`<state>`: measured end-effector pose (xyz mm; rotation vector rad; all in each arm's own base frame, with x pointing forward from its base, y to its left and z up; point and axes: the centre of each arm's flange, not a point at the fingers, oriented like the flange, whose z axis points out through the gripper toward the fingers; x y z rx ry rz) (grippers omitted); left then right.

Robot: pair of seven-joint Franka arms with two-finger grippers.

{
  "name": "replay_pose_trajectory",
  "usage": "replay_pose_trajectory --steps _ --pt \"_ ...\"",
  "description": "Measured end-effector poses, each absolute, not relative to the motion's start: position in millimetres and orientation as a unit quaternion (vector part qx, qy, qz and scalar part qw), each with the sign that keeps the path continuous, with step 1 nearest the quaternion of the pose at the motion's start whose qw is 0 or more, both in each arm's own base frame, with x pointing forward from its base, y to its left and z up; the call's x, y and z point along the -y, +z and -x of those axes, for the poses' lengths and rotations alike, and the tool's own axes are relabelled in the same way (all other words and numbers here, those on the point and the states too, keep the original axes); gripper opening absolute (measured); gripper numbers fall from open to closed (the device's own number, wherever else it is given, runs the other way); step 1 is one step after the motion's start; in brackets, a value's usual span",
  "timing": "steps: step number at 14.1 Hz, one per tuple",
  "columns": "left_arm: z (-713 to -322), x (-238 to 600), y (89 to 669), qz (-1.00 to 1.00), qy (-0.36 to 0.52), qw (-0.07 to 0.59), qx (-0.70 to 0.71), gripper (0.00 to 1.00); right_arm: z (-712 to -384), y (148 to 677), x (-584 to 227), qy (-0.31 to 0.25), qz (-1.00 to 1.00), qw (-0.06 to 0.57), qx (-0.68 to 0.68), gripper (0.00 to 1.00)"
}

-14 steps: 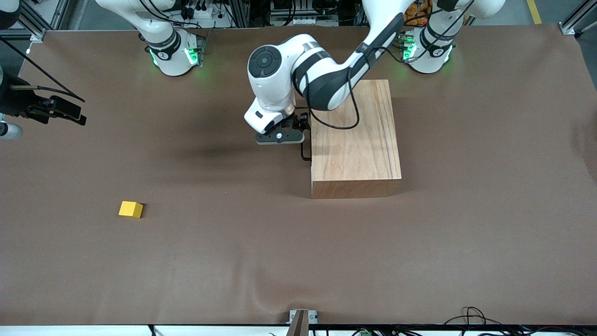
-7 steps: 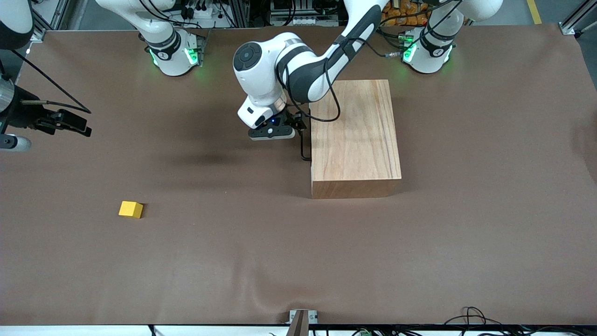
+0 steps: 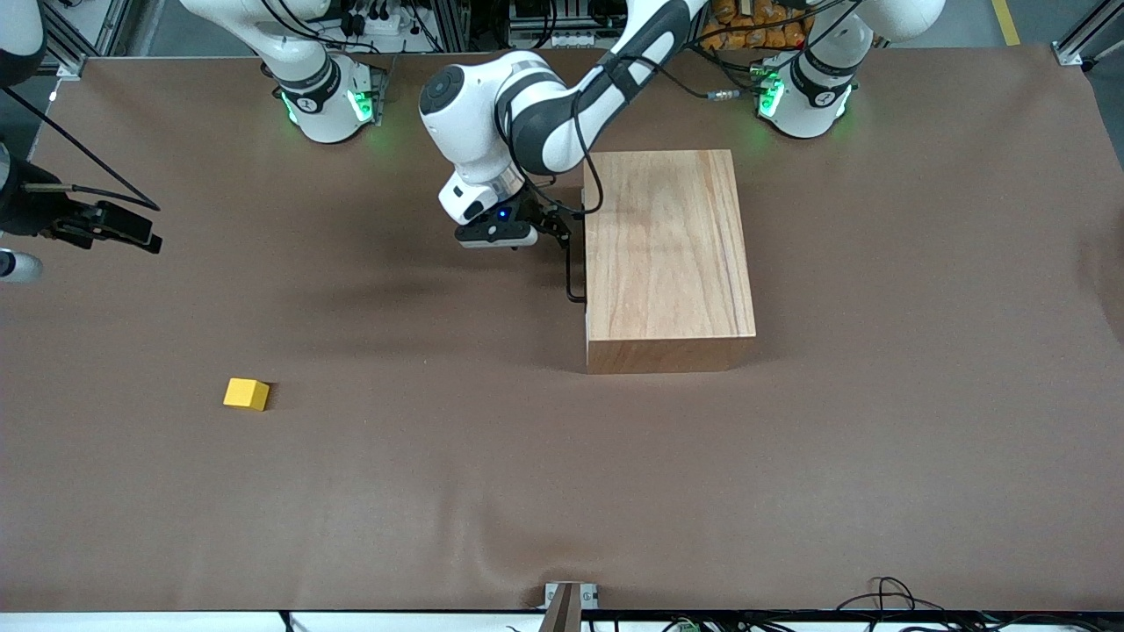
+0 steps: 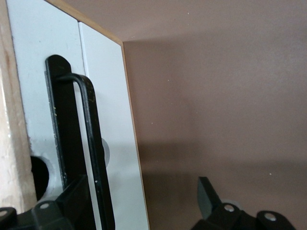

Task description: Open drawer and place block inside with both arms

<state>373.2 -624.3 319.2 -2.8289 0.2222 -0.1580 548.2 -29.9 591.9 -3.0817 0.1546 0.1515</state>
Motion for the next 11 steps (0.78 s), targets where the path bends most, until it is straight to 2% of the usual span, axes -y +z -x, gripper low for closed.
replay_pose_trajectory --steps 11 --pt "-371.4 624.8 294.6 0.976 -0.074 0.182 -0.094 1.0 -544.6 593.7 30.0 0.064 0.996 0.026 -0.05 1.0"
